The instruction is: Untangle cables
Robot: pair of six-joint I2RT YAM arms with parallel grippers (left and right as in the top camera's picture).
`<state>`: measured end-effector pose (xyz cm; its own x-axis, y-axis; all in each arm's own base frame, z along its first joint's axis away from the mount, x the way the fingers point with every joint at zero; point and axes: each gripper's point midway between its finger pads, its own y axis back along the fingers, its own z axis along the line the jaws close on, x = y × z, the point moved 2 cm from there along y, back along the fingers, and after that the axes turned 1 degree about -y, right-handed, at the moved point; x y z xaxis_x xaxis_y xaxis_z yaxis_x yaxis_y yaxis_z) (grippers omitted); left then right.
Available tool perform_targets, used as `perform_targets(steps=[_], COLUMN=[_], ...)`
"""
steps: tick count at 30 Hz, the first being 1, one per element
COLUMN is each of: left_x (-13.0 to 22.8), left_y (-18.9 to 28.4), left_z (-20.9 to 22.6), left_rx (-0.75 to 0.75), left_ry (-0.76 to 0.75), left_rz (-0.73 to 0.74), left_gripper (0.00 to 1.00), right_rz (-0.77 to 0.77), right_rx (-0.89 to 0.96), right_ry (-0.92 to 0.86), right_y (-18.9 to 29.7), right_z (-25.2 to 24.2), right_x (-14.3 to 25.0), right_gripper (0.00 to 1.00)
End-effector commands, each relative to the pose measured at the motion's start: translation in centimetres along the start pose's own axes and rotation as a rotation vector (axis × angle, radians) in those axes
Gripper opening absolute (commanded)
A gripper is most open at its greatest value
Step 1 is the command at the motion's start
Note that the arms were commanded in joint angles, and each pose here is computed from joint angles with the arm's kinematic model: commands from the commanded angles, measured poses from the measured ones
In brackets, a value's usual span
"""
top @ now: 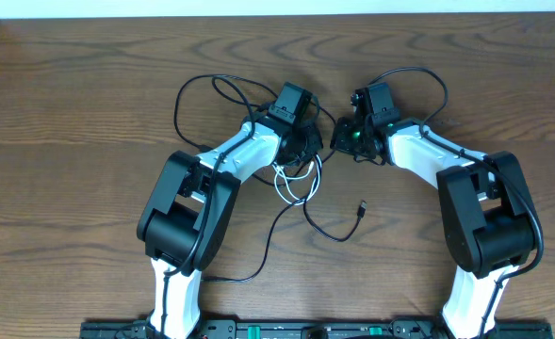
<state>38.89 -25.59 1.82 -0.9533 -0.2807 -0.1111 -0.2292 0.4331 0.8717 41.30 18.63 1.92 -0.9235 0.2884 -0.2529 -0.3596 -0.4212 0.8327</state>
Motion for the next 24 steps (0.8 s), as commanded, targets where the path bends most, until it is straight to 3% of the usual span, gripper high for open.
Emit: perform_targets(steps=[1,12,24], left_x=[1.8,-3.5,-6.1], left_y=[-2.6,5.8,8.6], left_z=[6.0,8.3,14.4], left_rx=[-0.175,-0.201,-0.292], left_ry=[0.060,0.017,0.094], left_rz=[0.070,-0.060,-0.083], left_gripper=[0.07,0.07,0.08], right_rz=[0.011,-0.001,-0.034], right_rx=[0.053,0.077,0.167], right_ry=[-0.008,-0.009,-0.012], right_y=[-0.7,-0.6,-0.4], right_z=[-1.6,-2.0,-3.5], right_x=[0.5,0.4,0.0], right_gripper=[0.01,0.01,0.01])
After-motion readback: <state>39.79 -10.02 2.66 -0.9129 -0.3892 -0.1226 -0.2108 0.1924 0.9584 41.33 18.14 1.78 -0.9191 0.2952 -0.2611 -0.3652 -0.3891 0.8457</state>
